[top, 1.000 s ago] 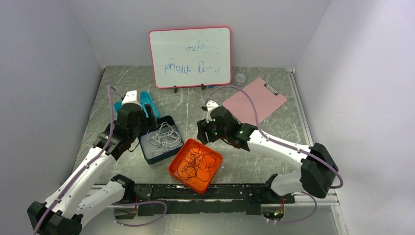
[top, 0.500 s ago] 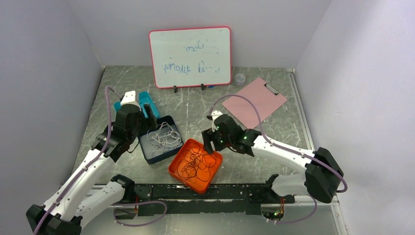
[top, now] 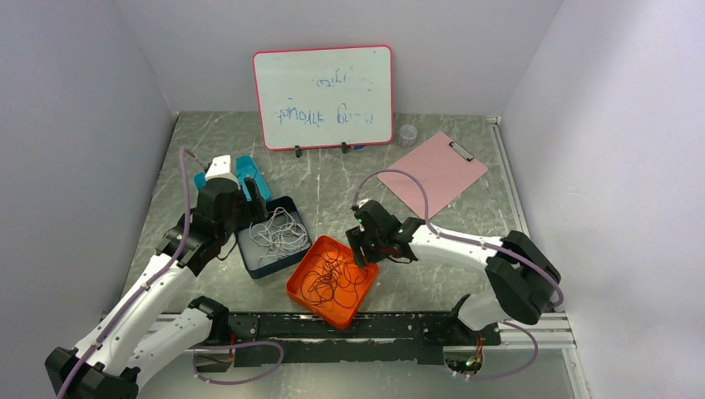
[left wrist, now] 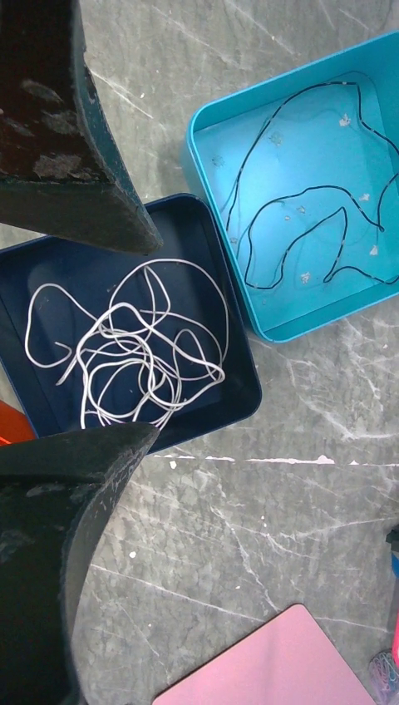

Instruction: Untangle the cables

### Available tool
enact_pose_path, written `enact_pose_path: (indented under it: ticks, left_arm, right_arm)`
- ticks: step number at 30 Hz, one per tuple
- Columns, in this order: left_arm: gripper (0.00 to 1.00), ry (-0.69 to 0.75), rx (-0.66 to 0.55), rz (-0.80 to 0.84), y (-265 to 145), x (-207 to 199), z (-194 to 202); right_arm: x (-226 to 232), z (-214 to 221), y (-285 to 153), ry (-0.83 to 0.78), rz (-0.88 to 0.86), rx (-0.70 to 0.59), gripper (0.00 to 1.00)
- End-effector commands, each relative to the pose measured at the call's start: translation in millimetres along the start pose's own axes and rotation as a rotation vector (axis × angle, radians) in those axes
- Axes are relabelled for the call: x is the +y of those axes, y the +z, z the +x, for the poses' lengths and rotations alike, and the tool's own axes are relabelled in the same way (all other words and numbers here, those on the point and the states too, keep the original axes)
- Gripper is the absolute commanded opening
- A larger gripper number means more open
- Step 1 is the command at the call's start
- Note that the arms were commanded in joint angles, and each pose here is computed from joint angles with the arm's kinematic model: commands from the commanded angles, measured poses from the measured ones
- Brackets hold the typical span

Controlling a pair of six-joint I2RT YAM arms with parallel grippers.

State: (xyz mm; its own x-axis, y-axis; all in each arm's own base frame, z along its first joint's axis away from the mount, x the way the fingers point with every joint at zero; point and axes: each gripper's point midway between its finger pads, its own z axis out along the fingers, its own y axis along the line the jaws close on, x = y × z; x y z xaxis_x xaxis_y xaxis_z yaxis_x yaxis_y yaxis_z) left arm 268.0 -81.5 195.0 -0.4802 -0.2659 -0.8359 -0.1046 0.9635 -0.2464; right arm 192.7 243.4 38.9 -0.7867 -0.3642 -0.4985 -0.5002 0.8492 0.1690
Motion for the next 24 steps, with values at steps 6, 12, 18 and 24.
enact_pose_path:
  ticks: [6, 12, 18, 24]
  left_arm:
    - [0.78, -0.010, -0.047, -0.006, -3.4, 1.0, -13.4]
    - [0.78, -0.016, -0.052, -0.002, -2.6, 0.0, -14.0]
    - [0.78, -0.009, -0.054, -0.003, -2.4, -0.6, -16.2]
    - [0.78, -0.008, -0.062, -0.009, -3.3, 1.2, -17.3]
  right_arm:
    - [-55.9, -19.7, 9.8, 0.223, 0.108, -0.056, 0.50]
    - [-103.1, -32.3, 5.7, 0.336, 0.168, -0.100, 0.41]
    - [-128.6, -55.2, 8.5, 0.442, 0.123, -0.159, 0.36]
    - [-139.2, -77.1, 20.2, 0.460, 0.114, -0.191, 0.36]
